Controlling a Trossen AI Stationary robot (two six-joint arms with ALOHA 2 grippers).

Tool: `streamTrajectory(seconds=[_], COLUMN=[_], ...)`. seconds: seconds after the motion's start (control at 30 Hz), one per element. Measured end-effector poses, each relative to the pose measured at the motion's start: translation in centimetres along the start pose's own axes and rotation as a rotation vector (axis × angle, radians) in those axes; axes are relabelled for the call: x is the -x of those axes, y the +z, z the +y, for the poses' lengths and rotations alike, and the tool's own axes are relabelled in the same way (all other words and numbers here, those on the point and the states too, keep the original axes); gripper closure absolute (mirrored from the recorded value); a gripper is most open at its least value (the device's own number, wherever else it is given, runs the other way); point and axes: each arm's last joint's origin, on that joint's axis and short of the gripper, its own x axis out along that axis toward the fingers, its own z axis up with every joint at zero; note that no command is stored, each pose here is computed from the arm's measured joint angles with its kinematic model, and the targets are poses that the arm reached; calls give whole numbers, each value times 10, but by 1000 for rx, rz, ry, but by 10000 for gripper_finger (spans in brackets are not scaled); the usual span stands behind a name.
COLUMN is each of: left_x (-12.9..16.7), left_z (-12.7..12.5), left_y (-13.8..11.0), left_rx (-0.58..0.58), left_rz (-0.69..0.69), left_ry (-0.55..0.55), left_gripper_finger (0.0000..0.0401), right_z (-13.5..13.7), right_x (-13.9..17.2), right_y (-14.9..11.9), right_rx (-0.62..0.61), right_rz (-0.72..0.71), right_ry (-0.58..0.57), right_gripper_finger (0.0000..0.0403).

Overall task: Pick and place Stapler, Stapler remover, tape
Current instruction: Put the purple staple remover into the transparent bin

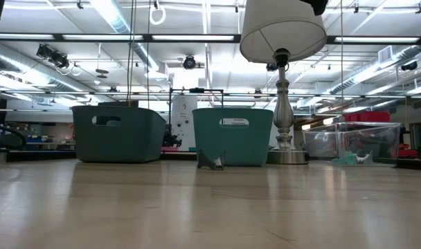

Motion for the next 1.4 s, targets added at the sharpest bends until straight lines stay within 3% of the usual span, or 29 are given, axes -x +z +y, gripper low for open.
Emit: streamTrajectory(seconds=[0.3,0.87,1.4], left_x=[-11,-19,-19], left_z=[2,2,2], left_y=[-8,-19,-19], left_rx=[3,-2,-4], left_rz=[2,44,45], left_ry=[3,-3,-1], left_gripper_finger=[286,286,286], right_z=[5,6,6], right_x=[-16,-16,-16], right_y=[-5,-1,-2], right_rx=[-17,-28,-20], right_rz=[-6,-40,-38], right_ry=[12,17,16], right_gripper_finger=[163,167,275])
